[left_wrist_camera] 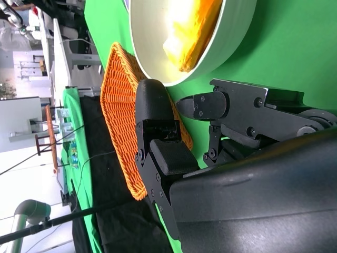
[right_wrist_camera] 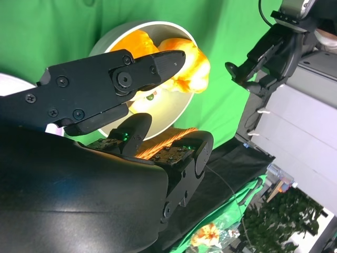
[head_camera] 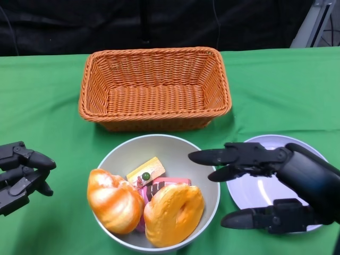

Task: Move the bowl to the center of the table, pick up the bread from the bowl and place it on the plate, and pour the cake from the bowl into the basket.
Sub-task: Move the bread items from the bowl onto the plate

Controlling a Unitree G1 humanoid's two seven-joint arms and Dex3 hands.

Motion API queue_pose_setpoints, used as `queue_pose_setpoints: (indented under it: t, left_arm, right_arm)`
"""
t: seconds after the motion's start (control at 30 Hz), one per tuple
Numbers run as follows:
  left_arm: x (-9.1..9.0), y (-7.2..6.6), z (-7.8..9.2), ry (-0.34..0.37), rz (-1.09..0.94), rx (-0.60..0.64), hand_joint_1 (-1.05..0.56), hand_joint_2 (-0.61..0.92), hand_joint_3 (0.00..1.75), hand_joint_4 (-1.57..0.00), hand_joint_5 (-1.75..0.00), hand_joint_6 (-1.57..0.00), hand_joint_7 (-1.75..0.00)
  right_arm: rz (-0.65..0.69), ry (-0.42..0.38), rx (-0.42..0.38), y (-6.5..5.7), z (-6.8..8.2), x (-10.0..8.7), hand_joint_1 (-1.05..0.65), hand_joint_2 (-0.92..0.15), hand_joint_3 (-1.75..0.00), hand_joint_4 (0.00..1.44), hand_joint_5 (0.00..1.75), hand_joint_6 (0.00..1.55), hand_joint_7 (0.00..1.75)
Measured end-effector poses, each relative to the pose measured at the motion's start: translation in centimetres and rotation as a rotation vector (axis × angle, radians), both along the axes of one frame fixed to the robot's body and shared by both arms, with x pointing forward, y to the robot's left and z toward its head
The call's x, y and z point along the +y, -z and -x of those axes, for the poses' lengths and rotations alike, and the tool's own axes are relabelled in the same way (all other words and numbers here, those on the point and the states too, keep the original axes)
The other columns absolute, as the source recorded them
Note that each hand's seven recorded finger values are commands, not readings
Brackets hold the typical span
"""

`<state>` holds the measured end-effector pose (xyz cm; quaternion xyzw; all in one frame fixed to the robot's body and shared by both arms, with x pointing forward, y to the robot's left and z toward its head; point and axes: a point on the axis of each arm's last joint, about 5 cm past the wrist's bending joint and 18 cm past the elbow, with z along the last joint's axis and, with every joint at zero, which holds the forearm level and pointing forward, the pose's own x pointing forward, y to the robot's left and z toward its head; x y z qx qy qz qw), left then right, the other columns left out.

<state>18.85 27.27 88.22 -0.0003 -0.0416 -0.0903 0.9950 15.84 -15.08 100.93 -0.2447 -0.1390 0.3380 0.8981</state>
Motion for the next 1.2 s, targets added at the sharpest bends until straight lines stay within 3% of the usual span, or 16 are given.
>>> queue_pose_setpoints:
  t: [0.23,0.57,0.87,1.2]
  left_arm:
    - [-0.3,0.2,-0.2,0.002,-0.005,0.007,0.01,0.92,0.40,-0.73,-1.45,-0.89,-0.92]
    - [-0.7,0.4,-0.4,-0.010,-0.028,0.012,0.02,0.92,0.41,-0.73,-1.44,-0.87,-0.93]
    - [-1.0,0.7,-0.3,-0.007,-0.045,0.015,0.01,0.92,0.42,-0.74,-1.42,-0.86,-0.96]
    - [-1.1,0.7,-0.2,-0.012,-0.065,0.005,0.00,0.92,0.42,-0.74,-1.42,-0.84,-0.98]
  right_arm:
    - [0.082,-0.040,-0.005,-0.1,-1.0,1.5,-0.59,-0.92,-0.04,0.61,0.26,0.50,0.02]
    - [0.224,-0.073,0.087,2.7,-4.3,3.1,-0.59,-0.92,-0.06,0.72,0.26,0.54,0.03]
    - [0.331,-0.123,0.031,4.3,-6.2,4.8,-0.63,-0.92,-0.10,0.71,0.22,0.53,0.01]
    - [0.383,-0.121,-0.017,4.8,-6.5,6.0,-0.65,-0.92,-0.09,0.69,0.19,0.53,0.01]
